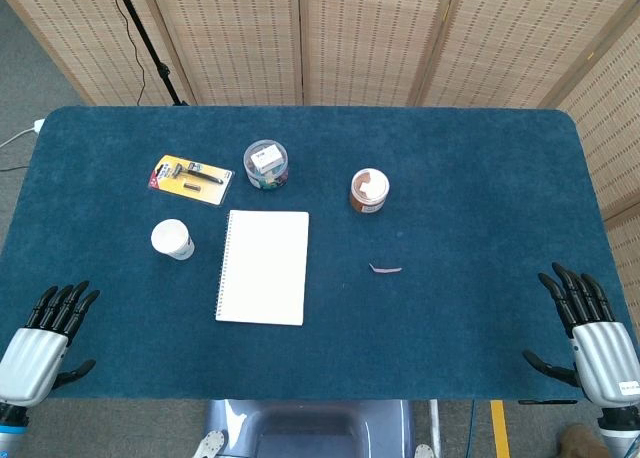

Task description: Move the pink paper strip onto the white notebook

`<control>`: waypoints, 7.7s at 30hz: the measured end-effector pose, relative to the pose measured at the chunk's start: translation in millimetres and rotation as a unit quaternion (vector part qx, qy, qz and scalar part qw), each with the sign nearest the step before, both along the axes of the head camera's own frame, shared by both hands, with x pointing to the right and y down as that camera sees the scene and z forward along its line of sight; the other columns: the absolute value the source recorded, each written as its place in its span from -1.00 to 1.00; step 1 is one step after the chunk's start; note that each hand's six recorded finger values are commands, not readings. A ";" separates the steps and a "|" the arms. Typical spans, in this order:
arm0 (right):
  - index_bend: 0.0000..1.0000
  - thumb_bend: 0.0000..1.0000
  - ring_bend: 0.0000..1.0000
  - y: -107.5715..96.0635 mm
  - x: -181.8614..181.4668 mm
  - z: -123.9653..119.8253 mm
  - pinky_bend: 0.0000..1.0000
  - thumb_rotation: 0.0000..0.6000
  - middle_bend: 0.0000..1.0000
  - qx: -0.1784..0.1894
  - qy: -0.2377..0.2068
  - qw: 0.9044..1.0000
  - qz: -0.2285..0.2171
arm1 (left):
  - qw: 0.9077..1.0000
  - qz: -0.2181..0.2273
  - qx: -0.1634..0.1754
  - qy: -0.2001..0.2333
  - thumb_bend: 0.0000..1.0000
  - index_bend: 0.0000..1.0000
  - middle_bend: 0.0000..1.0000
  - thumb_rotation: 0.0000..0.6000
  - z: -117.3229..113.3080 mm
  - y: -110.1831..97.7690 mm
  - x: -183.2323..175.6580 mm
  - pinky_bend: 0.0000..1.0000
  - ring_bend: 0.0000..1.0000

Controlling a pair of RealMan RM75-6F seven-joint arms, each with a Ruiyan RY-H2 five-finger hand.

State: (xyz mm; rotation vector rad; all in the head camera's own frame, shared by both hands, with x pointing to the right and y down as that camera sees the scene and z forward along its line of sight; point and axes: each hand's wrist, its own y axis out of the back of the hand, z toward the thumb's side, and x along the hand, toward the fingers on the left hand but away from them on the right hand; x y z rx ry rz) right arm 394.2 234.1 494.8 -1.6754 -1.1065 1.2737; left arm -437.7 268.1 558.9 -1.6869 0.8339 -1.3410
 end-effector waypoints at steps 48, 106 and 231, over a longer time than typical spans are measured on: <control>-0.39 -0.20 -1.00 -75.1 -176.0 182.7 -1.00 1.00 -1.00 -0.140 -0.024 0.987 -0.081 | 0.999 -0.041 -0.013 0.021 -1.00 -1.00 -1.00 1.00 -10.8 -15.4 -20.0 -1.00 -1.00; -0.02 -0.06 -1.00 -104.6 -175.9 233.6 -1.00 1.00 -1.00 -0.141 0.022 0.988 -0.059 | 0.997 -0.060 -0.024 0.033 -1.00 -1.00 -1.00 1.00 -13.5 -18.3 -29.3 -1.00 -1.00; -0.91 -1.00 -1.00 -129.9 -282.6 109.8 -1.00 1.00 -1.00 0.096 0.070 0.974 -0.193 | 0.993 -0.055 -0.049 0.087 -1.00 -1.00 -0.98 1.00 -13.7 -47.8 -34.2 -1.00 -1.00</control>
